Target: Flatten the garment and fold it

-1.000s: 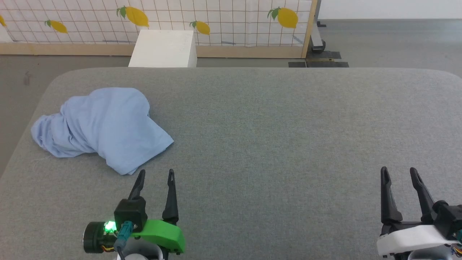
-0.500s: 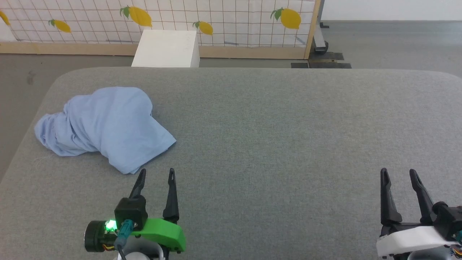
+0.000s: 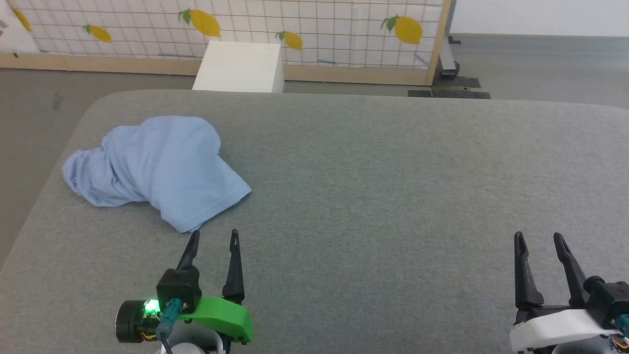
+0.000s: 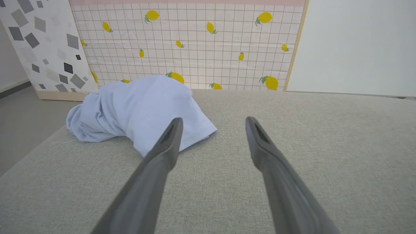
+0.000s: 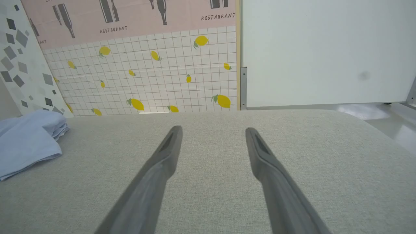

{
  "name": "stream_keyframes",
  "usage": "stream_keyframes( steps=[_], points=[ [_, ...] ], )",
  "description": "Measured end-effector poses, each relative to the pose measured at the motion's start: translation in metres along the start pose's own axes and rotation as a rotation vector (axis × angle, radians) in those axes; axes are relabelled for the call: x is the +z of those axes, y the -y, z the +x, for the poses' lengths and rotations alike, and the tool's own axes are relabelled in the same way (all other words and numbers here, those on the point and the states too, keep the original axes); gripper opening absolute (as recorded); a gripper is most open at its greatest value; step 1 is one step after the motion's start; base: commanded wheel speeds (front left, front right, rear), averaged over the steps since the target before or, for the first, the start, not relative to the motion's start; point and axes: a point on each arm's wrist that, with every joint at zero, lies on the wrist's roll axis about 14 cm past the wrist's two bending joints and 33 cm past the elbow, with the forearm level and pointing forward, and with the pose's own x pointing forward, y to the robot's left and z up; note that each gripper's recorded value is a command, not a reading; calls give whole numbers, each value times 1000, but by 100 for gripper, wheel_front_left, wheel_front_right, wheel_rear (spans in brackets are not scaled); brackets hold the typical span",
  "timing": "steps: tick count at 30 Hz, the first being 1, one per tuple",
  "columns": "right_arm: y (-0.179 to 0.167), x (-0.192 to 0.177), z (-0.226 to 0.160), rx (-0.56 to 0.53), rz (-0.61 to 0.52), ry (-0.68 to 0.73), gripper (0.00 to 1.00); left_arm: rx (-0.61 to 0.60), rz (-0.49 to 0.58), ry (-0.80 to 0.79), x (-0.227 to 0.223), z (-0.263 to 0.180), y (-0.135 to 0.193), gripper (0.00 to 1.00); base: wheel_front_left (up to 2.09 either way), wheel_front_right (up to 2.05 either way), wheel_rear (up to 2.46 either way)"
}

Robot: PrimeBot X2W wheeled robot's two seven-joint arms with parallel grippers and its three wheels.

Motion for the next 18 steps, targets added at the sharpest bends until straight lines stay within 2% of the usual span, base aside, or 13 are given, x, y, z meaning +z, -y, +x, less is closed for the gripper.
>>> stream_keyframes(
  steps=[5, 18],
  points=[
    [-19, -4, 9, 58, -1, -8, 100, 65, 7, 11, 4, -6, -21, 100, 0, 0, 0],
    [-105, -21, 35, 305, 34, -51, 100, 344, 39, 31, 16, -59, -103, 100, 0, 0, 0]
  ],
)
